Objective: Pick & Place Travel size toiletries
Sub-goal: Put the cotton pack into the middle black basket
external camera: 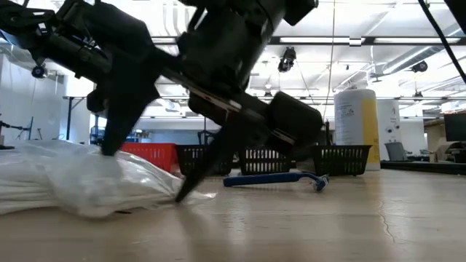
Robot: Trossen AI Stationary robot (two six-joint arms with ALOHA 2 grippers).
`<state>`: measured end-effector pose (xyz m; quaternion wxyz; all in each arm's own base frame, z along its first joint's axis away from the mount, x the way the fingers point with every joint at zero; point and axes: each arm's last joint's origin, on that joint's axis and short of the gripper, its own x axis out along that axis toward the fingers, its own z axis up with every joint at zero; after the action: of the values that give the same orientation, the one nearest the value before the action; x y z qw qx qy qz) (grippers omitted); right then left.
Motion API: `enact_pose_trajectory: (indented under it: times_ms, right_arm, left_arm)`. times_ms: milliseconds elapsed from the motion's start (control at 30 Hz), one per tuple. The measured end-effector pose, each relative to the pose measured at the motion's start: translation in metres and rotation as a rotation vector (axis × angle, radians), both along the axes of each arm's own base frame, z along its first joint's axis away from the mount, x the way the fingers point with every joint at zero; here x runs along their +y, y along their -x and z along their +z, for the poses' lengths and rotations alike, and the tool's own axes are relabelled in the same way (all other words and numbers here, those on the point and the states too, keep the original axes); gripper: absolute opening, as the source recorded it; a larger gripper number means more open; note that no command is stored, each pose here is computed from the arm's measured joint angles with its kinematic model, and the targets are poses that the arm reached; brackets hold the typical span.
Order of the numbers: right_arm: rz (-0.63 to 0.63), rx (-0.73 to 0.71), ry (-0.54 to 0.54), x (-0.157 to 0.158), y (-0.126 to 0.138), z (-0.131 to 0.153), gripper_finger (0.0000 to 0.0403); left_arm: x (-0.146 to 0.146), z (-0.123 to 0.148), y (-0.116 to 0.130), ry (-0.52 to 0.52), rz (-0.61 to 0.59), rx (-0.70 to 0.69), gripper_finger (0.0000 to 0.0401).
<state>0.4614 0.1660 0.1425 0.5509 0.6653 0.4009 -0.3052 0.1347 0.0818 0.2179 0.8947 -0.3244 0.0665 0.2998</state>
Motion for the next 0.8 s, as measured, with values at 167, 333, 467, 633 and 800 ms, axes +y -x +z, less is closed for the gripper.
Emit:
enact_pose_trajectory:
  times_ms: [167, 333, 467, 633, 800]
  right_arm:
    - [-0.008, -0.003, 0.018, -0.001, 0.000, -0.001, 0.0272]
    - [-0.010, 0.011, 0.027, -0.002, 0.002, -0.004, 0.0202]
    - [-0.021, 0.009, 0.060, -0.002, 0.003, -0.004, 0.0139]
    - [-0.002, -0.008, 0.087, -0.003, 0.002, -0.002, 0.0070]
    - [0.054, -0.032, 0.127, -0.002, -0.001, 0.011, 0.0020]
  left_arm:
    - [0.000, 0.000, 0.000, -0.001, 0.000, -0.002, 0.0120]
    - [0.000, 0.000, 0.000, -0.001, 0.000, -0.001, 0.0120]
    - [0.000, 0.000, 0.000, -0.001, 0.000, -0.001, 0.0120]
    - [0.000, 0.000, 0.000, -0.001, 0.000, -0.001, 0.0120]
    - [0.000, 0.000, 0.000, -0.001, 0.000, -0.001, 0.0120]
